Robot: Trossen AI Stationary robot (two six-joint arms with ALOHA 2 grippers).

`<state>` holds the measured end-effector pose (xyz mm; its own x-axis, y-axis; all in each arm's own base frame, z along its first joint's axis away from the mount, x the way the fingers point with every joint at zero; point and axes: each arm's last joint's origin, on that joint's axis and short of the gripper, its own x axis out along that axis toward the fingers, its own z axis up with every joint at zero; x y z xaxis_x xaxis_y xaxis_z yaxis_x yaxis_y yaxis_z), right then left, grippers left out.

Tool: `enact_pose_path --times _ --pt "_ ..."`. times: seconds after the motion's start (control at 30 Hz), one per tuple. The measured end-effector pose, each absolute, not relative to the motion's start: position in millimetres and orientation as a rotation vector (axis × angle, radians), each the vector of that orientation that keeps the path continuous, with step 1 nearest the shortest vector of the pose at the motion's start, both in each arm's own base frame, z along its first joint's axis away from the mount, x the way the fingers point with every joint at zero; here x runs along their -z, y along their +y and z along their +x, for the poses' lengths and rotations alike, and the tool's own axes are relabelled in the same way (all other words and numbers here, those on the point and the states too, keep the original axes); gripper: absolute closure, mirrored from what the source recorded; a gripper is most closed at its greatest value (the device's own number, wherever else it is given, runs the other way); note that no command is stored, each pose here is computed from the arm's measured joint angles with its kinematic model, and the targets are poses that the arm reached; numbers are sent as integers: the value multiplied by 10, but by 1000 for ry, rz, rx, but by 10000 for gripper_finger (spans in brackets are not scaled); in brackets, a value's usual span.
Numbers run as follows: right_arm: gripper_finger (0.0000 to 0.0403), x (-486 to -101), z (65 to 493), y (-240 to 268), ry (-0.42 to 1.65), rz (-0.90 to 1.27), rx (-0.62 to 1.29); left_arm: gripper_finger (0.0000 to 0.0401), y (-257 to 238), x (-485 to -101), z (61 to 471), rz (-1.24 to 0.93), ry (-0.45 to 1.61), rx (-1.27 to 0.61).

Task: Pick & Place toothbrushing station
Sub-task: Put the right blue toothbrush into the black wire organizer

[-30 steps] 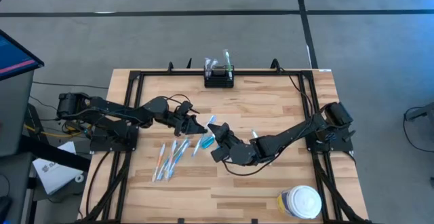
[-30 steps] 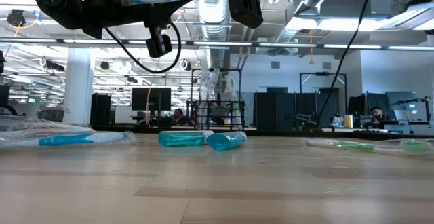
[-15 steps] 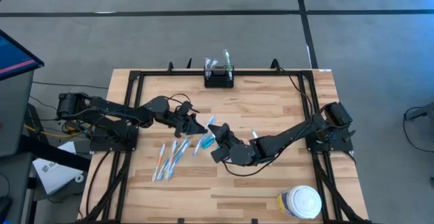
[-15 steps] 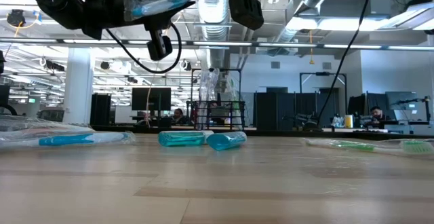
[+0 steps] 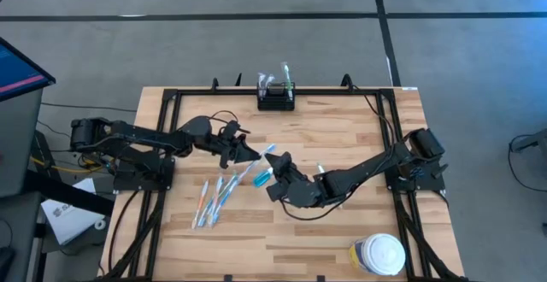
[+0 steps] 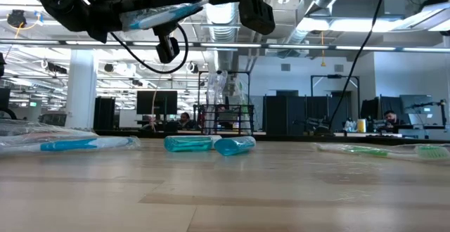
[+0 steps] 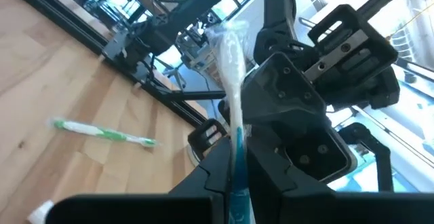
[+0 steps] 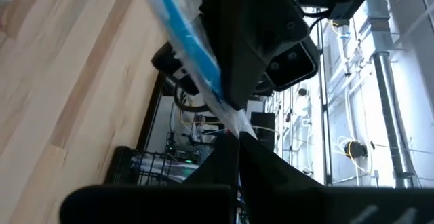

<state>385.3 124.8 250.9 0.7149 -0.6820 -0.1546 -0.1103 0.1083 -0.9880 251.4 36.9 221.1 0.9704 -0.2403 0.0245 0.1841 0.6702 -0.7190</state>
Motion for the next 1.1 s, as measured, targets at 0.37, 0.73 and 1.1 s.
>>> enact_pose_path --times 0.37,0.73,1.1 --pt "400 -2618 3788 1194 727 -1415 510 384 412 -2218 2506 -777 64 233" --pt "296 -2601 3757 1218 732 -1379 525 384 528 -2215 2483 -747 42 184" --pt "253 -2514 3623 1131 731 -1063 524 384 696 -2251 2453 -599 -64 16"
